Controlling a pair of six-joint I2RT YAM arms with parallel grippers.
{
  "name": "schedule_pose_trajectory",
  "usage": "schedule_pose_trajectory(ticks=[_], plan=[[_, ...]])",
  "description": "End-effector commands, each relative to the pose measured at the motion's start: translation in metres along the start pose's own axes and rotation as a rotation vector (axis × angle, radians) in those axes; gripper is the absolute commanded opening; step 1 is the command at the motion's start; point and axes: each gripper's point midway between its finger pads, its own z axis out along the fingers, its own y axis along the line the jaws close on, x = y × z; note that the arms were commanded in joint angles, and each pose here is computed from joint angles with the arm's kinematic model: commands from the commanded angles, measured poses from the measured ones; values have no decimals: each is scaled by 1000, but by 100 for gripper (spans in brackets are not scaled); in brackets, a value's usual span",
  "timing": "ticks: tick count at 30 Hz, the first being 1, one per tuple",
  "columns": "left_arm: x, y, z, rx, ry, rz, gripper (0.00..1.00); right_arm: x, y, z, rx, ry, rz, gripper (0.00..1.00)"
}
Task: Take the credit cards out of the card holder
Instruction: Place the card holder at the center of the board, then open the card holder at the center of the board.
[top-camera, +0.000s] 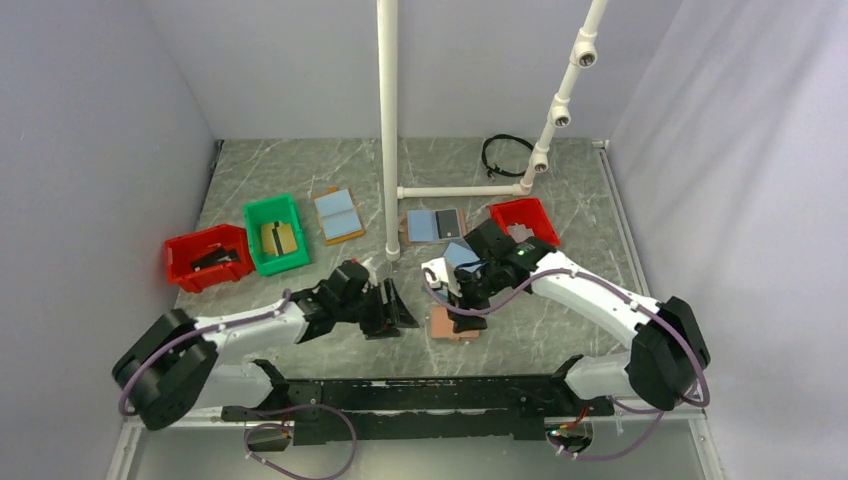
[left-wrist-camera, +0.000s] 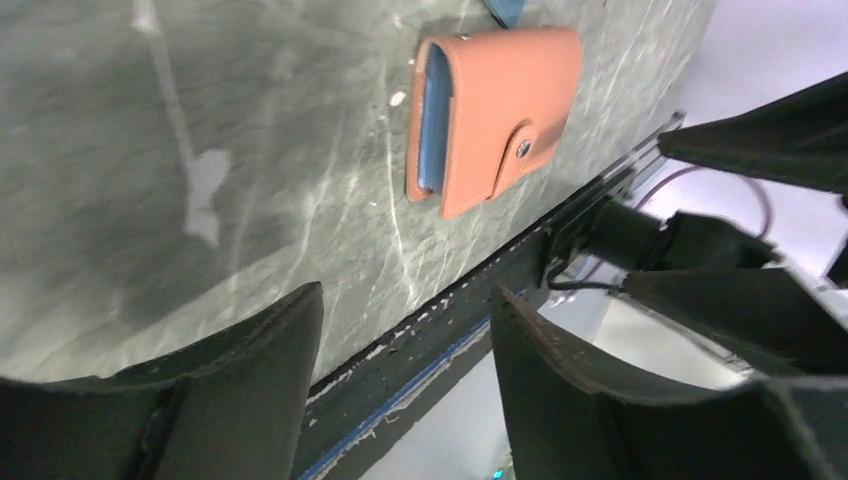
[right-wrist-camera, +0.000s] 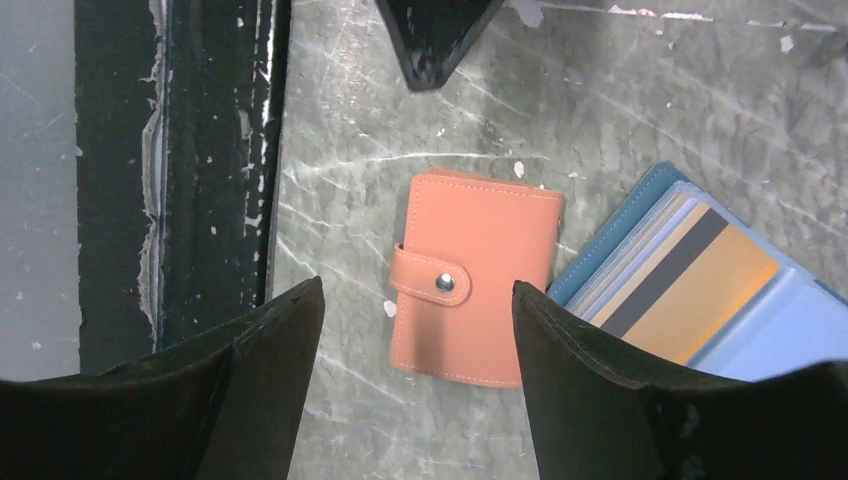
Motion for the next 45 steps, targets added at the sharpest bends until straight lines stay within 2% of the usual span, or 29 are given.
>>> schedule_pose_trajectory(ticks=[1,5,8,11,15,21,27,31,36,38,41,45], plan=[[2,-17,22,-4,15,208,64,5,25,-6,-101,-84,-170,71],[6,-7,43,-38,48,230,52,26,27,3,-100,-78,-398,74],[4,8,54,-114,51,218,48,28,12,9,-69,-53,-426,74],[0,16,61,-170,50,209,48,30,1,17,-97,-19,-378,70],[0,14,66,-147,46,205,48,36,-4,25,-132,13,-289,60],[2,27,73,-183,55,185,48,42,-11,26,-112,11,-212,58],[1,47,73,-275,41,154,45,58,-14,36,-126,67,-137,52],[2,51,71,-279,31,139,45,63,-12,40,-141,82,-117,49],[4,46,76,-250,35,131,40,67,-7,45,-162,111,-100,40],[5,45,77,-242,40,127,37,71,-4,48,-167,137,-100,40],[5,45,78,-237,38,121,33,74,-9,52,-124,168,-99,47],[5,47,76,-233,25,111,20,74,-18,50,-68,180,-105,51]])
